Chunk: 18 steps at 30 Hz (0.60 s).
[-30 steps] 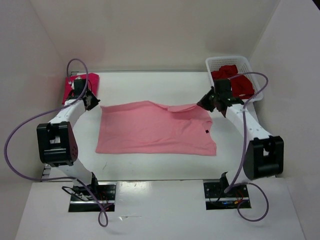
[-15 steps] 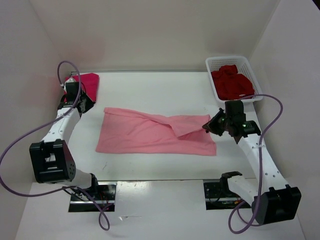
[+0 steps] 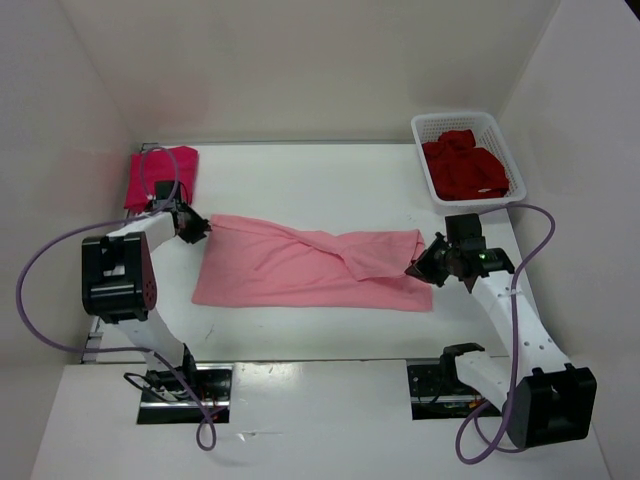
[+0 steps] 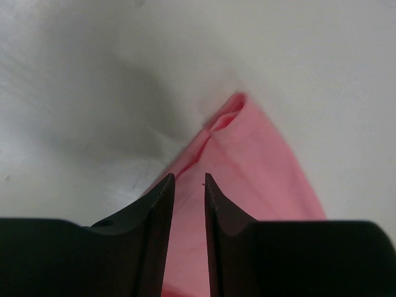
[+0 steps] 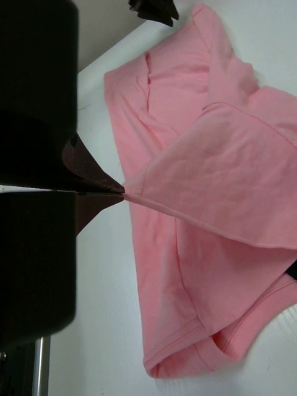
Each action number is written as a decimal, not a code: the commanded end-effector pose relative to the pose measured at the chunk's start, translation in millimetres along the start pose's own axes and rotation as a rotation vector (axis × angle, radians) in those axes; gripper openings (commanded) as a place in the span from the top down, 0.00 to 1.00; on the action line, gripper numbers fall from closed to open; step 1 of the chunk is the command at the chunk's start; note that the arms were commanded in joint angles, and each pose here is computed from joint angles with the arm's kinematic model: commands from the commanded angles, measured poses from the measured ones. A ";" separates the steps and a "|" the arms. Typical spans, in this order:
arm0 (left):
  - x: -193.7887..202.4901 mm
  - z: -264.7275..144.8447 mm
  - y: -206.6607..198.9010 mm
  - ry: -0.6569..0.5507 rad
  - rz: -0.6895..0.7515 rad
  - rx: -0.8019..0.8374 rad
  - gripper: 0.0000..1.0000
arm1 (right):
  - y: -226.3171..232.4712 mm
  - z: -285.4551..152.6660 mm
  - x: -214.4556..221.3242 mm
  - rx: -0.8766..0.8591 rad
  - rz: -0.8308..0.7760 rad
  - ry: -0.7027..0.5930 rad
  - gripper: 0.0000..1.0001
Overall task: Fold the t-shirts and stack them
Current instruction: Grap the side of the flattened tshirt furthest away from the robot with both arms
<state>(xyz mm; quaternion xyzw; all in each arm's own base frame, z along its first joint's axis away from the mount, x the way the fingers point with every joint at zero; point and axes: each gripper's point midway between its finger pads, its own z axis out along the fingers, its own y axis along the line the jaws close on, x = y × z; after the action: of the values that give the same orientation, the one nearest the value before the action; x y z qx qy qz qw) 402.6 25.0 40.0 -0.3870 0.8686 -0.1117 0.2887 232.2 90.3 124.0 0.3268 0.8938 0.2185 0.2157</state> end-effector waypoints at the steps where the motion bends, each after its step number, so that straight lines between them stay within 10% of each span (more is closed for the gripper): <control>1: -37.9 10.3 -44.9 -0.062 -0.049 0.132 0.66 | 5.5 2.2 -5.0 -0.032 -0.007 -0.017 1.00; 18: -41.6 32.8 -44.0 -0.064 -0.073 0.118 0.74 | 6.6 11.7 -6.4 -0.033 -0.006 -0.006 1.00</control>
<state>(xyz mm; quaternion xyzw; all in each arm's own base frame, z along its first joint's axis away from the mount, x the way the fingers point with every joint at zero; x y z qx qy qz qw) 458.2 20.2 33.4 -0.3999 0.8486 -0.1604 0.3070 240.6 92.8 119.0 0.3253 0.8936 0.2235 0.2139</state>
